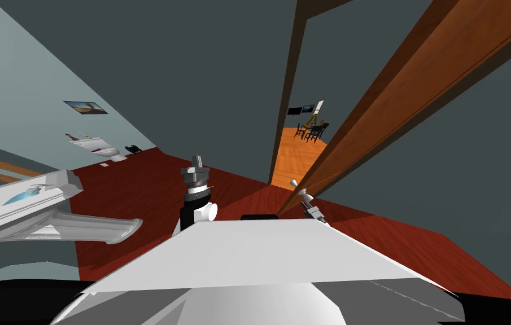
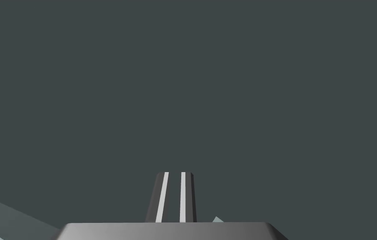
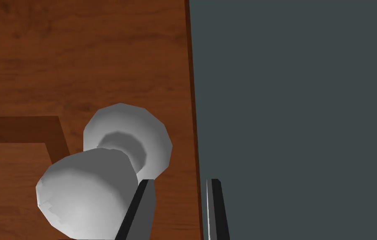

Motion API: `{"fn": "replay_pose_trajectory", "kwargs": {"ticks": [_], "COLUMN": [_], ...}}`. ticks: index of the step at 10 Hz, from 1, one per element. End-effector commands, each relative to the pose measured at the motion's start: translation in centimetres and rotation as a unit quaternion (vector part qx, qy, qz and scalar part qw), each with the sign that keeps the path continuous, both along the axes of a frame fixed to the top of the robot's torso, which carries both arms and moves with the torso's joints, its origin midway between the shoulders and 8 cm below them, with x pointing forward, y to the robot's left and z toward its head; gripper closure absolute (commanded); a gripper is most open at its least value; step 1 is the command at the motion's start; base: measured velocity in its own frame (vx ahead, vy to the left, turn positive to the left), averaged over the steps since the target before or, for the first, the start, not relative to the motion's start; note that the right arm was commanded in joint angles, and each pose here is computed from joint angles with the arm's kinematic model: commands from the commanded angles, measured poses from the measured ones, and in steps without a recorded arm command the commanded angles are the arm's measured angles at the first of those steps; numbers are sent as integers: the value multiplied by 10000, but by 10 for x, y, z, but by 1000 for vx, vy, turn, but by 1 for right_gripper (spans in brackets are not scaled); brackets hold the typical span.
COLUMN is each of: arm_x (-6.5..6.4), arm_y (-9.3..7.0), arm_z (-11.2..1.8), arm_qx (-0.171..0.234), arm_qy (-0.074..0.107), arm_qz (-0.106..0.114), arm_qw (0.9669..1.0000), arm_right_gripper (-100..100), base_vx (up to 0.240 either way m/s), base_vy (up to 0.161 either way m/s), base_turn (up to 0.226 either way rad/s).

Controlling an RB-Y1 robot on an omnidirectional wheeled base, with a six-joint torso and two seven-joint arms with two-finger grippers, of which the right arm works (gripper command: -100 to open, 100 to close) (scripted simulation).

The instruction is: Pull the door open

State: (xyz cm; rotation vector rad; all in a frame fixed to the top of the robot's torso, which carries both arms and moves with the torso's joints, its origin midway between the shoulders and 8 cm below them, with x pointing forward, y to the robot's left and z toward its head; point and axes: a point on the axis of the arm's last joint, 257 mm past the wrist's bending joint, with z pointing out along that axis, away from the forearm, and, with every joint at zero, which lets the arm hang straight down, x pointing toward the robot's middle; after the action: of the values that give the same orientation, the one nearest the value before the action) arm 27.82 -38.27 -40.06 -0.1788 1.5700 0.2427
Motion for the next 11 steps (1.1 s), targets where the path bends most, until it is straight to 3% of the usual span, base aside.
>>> {"fn": "replay_pose_trajectory", "kwargs": {"ticks": [1,5,6,10,11], "arm_x": [-1,-5,-8,7,-3], "arm_y": [-11,-13,-2,-31,-15], "arm_z": [5,9,3,8,-3], "arm_qx": [-96,-193,-117,-94,-19], "arm_qy": [-31,-75,-13,-23,93], "arm_qz": [-49,58,110,-319,-178], "arm_qw": [9999,9998,9999,9994,9998], "arm_right_gripper": [-100,-100,-100,-100,-100], "base_vx": [-138,-176,-82,-60,-28], "base_vy": [-105,-114,-25,-46,-19], "base_turn": [21,70,10,212,75]}}
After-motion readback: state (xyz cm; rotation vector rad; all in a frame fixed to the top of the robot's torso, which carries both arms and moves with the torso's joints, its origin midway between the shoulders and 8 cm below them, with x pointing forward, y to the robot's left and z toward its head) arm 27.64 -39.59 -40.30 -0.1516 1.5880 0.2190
